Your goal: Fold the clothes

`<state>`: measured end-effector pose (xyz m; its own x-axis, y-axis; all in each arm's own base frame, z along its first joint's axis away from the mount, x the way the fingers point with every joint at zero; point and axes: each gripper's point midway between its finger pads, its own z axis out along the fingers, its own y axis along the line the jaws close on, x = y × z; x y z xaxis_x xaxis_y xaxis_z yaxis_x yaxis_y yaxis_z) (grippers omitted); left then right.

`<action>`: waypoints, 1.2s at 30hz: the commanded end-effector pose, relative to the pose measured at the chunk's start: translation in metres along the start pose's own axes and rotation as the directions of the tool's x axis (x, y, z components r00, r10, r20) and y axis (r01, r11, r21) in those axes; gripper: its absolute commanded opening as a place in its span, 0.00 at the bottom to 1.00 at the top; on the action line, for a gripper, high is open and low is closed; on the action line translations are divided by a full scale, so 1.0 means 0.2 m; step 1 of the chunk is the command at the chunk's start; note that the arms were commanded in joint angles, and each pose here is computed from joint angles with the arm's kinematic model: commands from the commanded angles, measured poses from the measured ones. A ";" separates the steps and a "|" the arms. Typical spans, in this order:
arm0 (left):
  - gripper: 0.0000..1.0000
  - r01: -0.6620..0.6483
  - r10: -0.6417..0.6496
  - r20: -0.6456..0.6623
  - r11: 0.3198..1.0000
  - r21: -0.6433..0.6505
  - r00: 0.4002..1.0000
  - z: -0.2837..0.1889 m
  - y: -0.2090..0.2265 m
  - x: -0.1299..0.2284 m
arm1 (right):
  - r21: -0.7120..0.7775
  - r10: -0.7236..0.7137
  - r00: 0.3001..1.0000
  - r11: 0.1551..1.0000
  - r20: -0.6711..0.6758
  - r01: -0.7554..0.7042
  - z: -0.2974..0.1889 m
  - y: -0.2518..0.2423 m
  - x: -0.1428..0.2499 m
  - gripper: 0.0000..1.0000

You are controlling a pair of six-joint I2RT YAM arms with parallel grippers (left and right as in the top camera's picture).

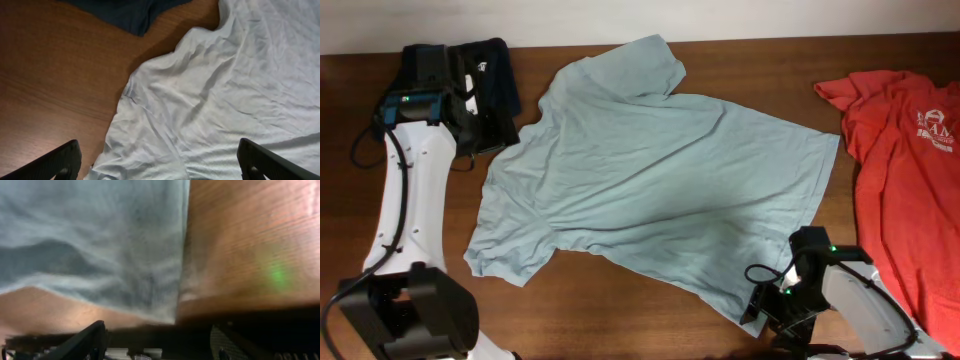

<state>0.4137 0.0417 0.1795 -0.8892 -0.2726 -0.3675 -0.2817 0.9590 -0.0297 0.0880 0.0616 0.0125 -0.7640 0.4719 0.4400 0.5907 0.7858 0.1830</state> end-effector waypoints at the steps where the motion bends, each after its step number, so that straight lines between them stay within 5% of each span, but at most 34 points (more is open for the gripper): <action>1: 0.99 -0.004 0.003 0.025 1.000 0.013 1.000 -0.04 -0.01 -0.02 | -0.024 0.013 1.000 1.000 0.008 -0.013 0.03 0.01 0.00 0.67; 21: 0.99 -0.004 0.004 0.025 1.000 0.012 1.000 -0.04 -0.01 -0.02 | -0.060 0.051 0.995 0.997 0.081 -0.046 0.05 0.04 -0.10 0.57; 27: 0.99 0.030 -0.030 0.010 0.999 -0.024 0.999 -0.04 0.05 -0.01 | -0.064 0.049 0.995 0.997 0.082 -0.044 0.05 0.05 -0.10 0.30; 31: 0.99 0.067 -0.067 -0.005 0.997 -0.036 0.998 -0.04 0.11 0.01 | -0.064 0.049 0.995 0.997 0.082 -0.043 0.05 0.04 -0.10 0.26; 34: 0.99 0.089 -0.090 -0.017 0.995 -0.046 0.996 -0.03 0.15 0.02 | -0.064 0.049 0.995 0.997 0.082 -0.043 0.05 0.05 -0.10 0.05; 36: 0.99 0.115 -0.117 -0.031 0.992 -0.054 0.993 -0.02 0.17 0.04 | -0.066 0.040 0.996 0.997 0.081 -0.035 0.05 0.05 -0.10 0.04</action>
<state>0.4018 0.0627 0.1761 -0.8812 -0.3355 -0.3330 -0.3499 0.9366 -0.0177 0.1087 0.0632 -0.0021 -0.7533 0.5420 0.3724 0.6399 0.7347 0.2251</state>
